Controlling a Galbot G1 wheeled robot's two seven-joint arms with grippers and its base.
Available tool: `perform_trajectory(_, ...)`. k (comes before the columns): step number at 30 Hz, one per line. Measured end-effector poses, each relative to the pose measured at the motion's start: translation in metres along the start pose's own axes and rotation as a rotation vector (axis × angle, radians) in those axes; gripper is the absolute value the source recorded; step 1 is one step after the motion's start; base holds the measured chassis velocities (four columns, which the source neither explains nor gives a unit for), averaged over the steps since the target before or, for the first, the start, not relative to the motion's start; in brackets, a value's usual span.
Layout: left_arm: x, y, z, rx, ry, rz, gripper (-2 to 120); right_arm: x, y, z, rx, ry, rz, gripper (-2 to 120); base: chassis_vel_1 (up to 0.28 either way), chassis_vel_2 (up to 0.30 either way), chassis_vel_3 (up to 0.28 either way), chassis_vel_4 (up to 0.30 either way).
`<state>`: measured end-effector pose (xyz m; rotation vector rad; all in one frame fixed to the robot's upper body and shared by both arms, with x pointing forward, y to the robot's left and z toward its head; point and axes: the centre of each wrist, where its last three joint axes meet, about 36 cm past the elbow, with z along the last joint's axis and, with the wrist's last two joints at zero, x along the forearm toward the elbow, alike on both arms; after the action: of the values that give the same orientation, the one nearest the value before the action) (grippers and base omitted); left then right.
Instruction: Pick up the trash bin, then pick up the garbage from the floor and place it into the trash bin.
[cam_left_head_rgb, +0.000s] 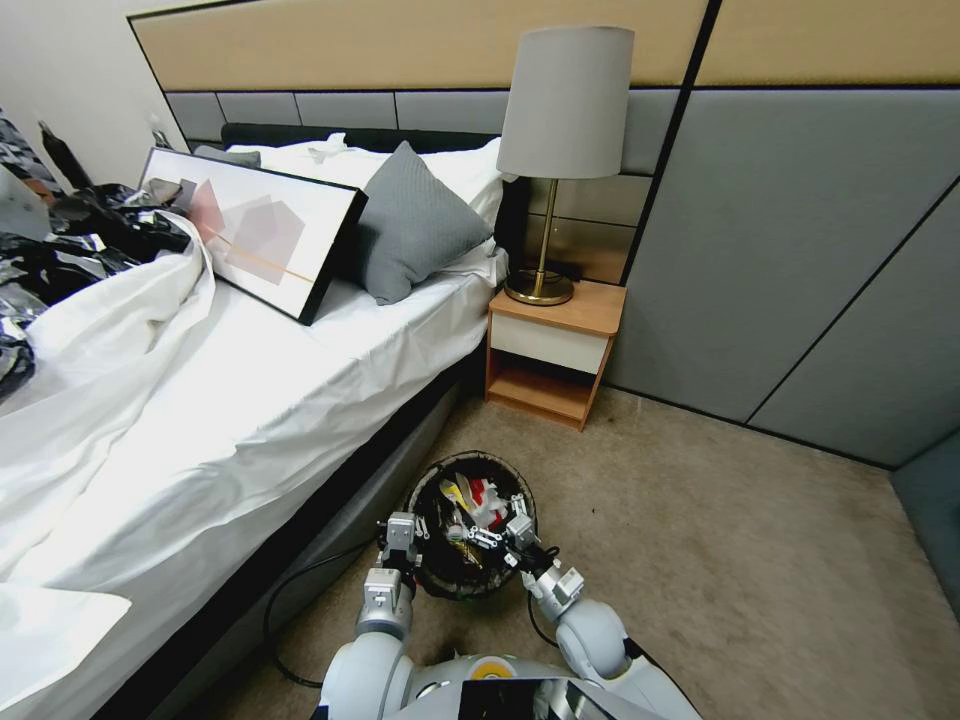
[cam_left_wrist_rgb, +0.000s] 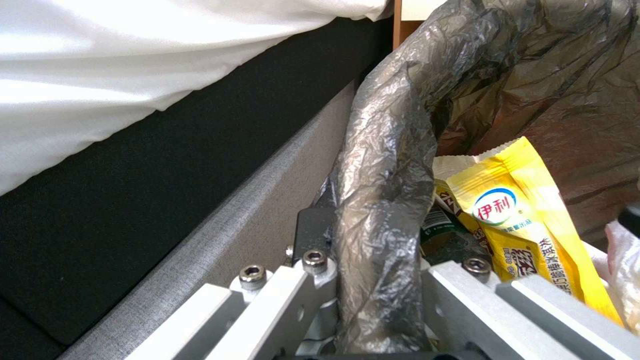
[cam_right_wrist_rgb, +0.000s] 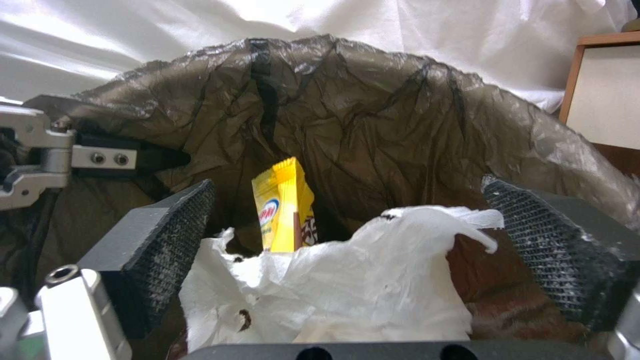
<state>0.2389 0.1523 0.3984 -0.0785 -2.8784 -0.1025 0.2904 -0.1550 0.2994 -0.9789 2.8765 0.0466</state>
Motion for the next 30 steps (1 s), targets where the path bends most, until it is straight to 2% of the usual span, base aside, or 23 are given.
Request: perform_trajectory(30,-0.001,0.003,-0.004,0.013,-0.006,-0.014,1,0.014,-0.013,-0.004,0.051,-0.017,0.025,100,0.000,0.000,0.000,0.000)
